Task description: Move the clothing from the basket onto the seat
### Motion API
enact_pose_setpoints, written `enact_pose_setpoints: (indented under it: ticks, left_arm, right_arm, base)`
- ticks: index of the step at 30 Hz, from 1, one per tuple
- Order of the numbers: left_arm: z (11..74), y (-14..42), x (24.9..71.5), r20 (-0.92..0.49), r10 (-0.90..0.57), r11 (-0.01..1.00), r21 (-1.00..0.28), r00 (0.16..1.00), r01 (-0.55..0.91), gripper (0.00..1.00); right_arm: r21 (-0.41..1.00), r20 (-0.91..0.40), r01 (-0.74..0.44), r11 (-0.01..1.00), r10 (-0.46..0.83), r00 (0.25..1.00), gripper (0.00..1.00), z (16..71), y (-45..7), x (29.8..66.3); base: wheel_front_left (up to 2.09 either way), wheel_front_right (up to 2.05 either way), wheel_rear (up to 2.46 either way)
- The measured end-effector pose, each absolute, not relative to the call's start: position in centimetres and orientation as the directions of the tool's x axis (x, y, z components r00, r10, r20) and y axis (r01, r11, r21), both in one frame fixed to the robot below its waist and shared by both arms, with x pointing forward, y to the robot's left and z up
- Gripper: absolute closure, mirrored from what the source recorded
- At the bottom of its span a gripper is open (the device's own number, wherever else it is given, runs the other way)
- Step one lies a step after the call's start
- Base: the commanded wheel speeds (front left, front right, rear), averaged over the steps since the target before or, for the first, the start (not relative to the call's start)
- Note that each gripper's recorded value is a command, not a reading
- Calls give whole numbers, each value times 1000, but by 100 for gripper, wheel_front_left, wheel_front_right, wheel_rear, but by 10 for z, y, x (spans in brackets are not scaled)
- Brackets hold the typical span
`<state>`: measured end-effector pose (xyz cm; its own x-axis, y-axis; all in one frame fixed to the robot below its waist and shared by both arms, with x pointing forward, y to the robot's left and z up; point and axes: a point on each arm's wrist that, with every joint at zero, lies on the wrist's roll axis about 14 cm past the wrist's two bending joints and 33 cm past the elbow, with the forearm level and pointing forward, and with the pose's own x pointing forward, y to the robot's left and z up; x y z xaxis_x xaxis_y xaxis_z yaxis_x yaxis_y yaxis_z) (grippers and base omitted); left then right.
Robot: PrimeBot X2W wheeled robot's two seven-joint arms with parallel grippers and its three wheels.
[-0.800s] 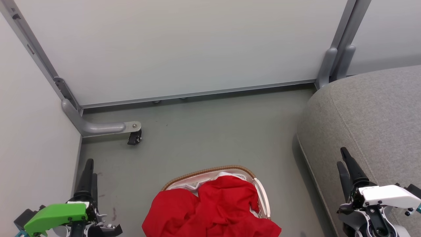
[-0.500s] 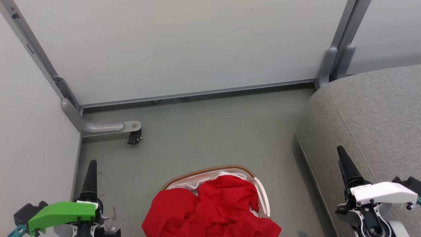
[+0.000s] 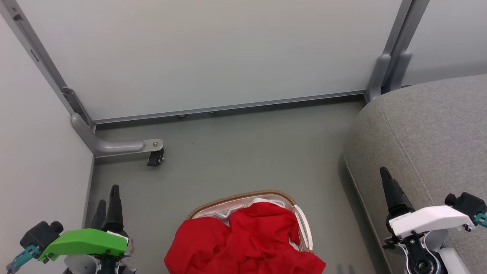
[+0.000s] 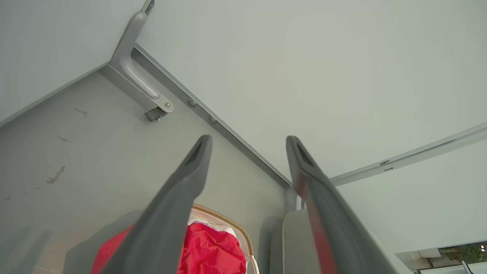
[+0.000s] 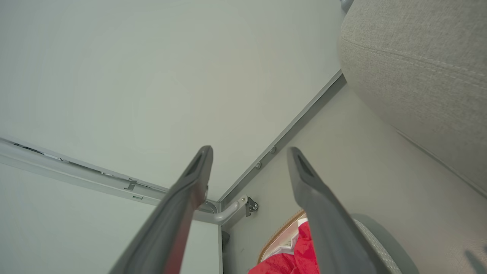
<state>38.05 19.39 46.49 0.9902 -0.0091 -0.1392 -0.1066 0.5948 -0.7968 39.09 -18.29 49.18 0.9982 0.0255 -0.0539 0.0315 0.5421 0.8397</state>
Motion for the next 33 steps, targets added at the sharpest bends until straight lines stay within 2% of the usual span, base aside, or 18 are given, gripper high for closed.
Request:
enact_pose_setpoints:
  ticks: [13, 33]
  left_arm:
    - [463, 189, 381, -142, -26, 768, -636, 989, -71, 0]
    - [465, 184, 380, -125, -42, 913, -407, 991, -12, 0]
  right_arm:
    - [697, -44, -9, 717, 55, 997, 0, 492, -175, 393]
    - [489, -11, -74, 869, 91, 996, 0, 496, -165, 394]
  base:
    - [0, 0, 0]
    - [0, 0, 0]
